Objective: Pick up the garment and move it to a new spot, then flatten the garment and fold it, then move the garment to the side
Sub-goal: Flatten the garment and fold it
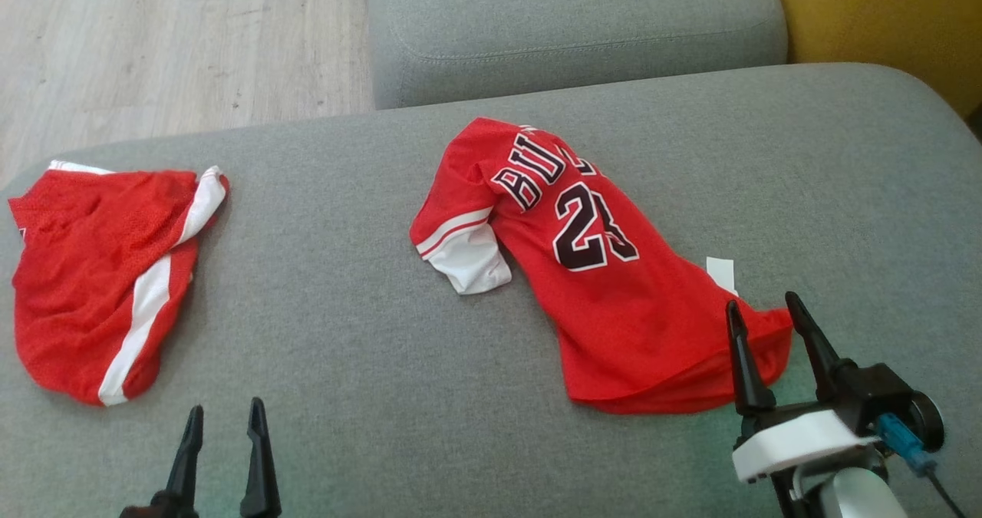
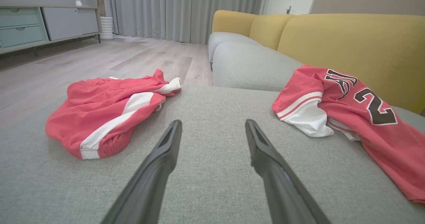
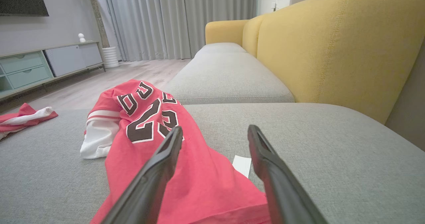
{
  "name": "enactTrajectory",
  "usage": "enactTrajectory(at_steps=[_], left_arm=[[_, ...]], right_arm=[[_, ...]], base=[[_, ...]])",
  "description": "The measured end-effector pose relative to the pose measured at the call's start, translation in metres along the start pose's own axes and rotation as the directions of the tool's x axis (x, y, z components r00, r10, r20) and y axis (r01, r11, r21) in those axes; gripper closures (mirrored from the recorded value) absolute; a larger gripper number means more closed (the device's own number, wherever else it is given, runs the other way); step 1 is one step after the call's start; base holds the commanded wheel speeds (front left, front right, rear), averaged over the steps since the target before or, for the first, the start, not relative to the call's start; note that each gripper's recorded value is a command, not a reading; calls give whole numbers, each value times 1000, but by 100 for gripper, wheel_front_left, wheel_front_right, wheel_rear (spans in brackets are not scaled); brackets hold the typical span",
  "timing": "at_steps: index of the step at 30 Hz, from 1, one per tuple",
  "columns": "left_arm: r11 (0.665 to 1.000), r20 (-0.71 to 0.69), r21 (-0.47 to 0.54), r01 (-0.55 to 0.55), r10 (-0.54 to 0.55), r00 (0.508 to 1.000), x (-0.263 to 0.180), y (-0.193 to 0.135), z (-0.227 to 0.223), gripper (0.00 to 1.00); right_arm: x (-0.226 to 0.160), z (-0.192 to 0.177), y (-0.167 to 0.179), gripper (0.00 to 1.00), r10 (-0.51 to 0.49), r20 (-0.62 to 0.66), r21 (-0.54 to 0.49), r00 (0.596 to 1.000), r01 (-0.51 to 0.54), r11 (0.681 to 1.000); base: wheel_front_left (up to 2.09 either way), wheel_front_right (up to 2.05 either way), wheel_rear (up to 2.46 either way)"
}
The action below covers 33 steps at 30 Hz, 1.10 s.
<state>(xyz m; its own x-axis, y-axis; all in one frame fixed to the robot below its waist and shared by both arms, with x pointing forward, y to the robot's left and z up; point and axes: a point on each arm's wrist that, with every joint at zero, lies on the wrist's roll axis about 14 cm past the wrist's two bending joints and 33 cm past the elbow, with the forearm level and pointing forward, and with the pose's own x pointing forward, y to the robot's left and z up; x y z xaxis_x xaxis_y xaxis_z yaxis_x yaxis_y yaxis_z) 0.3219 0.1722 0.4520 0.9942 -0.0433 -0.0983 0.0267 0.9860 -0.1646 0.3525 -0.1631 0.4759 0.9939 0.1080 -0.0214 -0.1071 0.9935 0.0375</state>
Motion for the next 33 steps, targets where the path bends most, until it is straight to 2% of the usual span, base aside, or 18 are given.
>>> enactTrajectory(at_steps=[10,15,17,21,22,24,27,30,33], left_arm=[[1000,-15,2,10,-10,1000,0,0,-5,0],[999,-28,12,48,-48,998,4,-8,-9,0],[996,-34,23,82,-82,996,8,-17,-10,0],[967,-24,55,249,-248,968,32,-67,-4,0],[967,-24,55,249,-248,968,32,-67,-4,0],[935,-10,71,347,-347,938,44,-100,2,0],[864,-13,98,493,-494,869,56,-153,4,0],[766,-37,113,633,-633,773,59,-209,1,0],[651,-83,109,752,-747,659,53,-258,-9,0]], right_arm=[[-1,-1,1,0,3,-4,2,1000,-3,1000],[-4,-3,1,0,-2,-8,9,1000,2,1000],[-6,-2,-2,0,-10,-6,13,1000,10,1000],[-11,6,-12,0,-48,22,18,999,47,999],[-11,6,-12,0,-48,22,18,999,47,999],[-11,14,-19,0,-69,45,16,997,68,998],[-11,27,-30,0,-102,82,15,991,101,995],[-14,34,-43,0,-141,101,14,985,140,990],[-20,40,-55,0,-183,116,19,976,182,983]], base=[[0,0,0],[0,0,0],[0,0,0],[0,0,0],[0,0,0],[0,0,0],[0,0,0],[0,0,0],[0,0,0]])
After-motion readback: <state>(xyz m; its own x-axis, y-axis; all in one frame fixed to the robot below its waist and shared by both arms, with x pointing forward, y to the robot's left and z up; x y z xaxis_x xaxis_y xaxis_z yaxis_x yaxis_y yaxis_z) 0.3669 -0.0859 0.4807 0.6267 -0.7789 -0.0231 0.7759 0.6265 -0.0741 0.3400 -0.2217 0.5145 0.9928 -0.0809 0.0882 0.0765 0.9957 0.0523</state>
